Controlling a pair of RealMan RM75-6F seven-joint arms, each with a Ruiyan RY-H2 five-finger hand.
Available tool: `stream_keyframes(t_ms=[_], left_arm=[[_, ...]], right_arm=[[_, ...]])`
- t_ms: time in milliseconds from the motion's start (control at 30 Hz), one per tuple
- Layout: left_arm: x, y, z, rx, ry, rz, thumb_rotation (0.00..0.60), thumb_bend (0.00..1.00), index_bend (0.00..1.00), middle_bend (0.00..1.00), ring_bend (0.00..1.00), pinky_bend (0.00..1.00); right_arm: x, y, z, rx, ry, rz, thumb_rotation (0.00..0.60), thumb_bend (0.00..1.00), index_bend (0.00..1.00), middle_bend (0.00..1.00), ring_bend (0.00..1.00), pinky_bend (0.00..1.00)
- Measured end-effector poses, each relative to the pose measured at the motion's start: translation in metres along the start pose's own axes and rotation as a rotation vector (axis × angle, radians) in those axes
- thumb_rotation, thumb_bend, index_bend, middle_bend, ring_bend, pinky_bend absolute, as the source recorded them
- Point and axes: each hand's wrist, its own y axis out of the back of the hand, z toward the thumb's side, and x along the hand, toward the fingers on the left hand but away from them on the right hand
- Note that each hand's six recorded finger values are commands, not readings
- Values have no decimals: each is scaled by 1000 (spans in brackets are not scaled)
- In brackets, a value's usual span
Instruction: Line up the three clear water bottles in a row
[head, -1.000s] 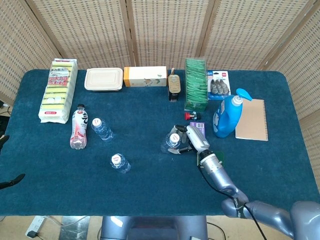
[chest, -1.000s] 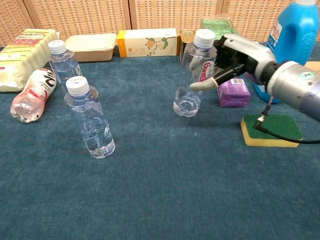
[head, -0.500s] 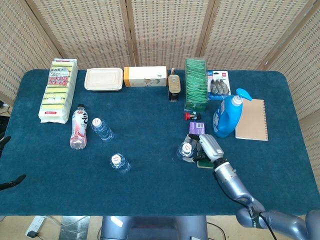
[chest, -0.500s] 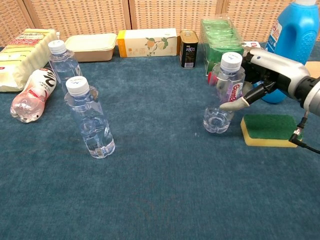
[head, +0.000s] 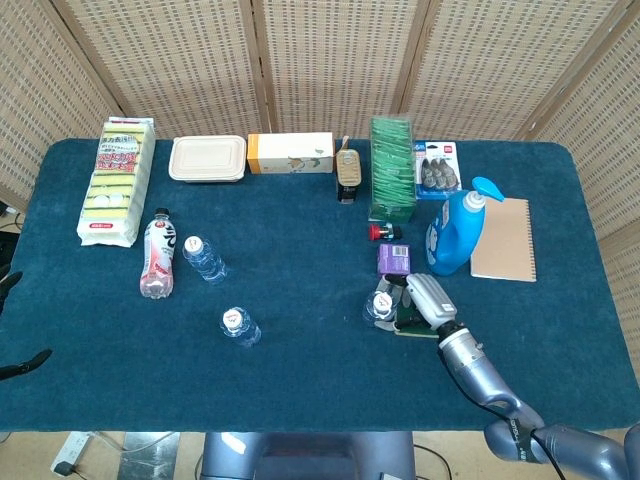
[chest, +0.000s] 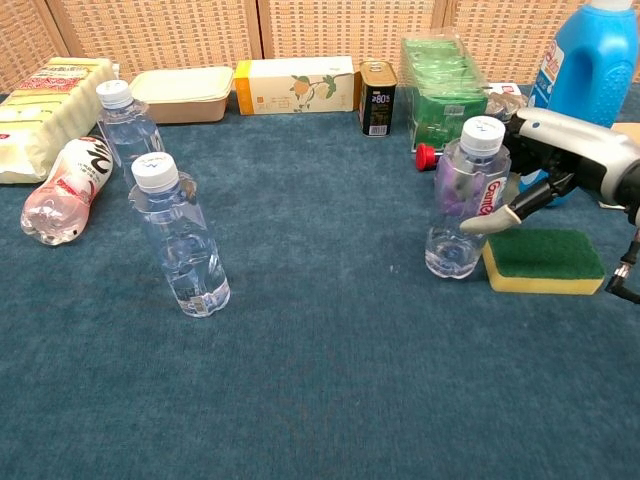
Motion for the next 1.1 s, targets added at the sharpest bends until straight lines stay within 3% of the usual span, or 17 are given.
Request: stream_keyframes(t_ms=[67, 167, 400, 567, 667, 867, 1100], left_arm=[[0, 0, 0, 0, 1, 0, 600, 93, 0, 0, 0, 95], [0, 1, -1, 0, 2, 2, 600, 93, 0, 0, 0, 95], [0, 0, -1, 1, 1, -3, 600, 94, 0, 0, 0, 95], [0, -2, 0, 1, -3, -10, 600, 93, 0, 0, 0, 95], [-1, -3, 0, -4, -10, -22, 600, 93, 0, 0, 0, 95], [-2, -12, 1, -17, -45, -84, 600, 93, 0, 0, 0, 94], [10, -32, 4, -41, -117, -156, 600, 92, 0, 0, 0, 95]], right_arm=[[1, -1, 1, -1, 2, 16, 600, 240, 313, 476, 473, 630], [2, 0, 3, -4, 12, 34, 600, 228, 206, 339, 366, 617], [8, 5, 4, -11, 23, 38, 600, 222, 137, 188, 196, 509], [16, 14, 9, -27, 33, 37, 600, 220, 97, 107, 93, 303], [28, 21, 12, -17, 40, 32, 600, 209, 61, 67, 55, 246], [78, 50, 16, 73, 31, 1, 600, 177, 40, 36, 37, 220], [153, 80, 0, 186, -62, -65, 600, 164, 39, 32, 37, 203]])
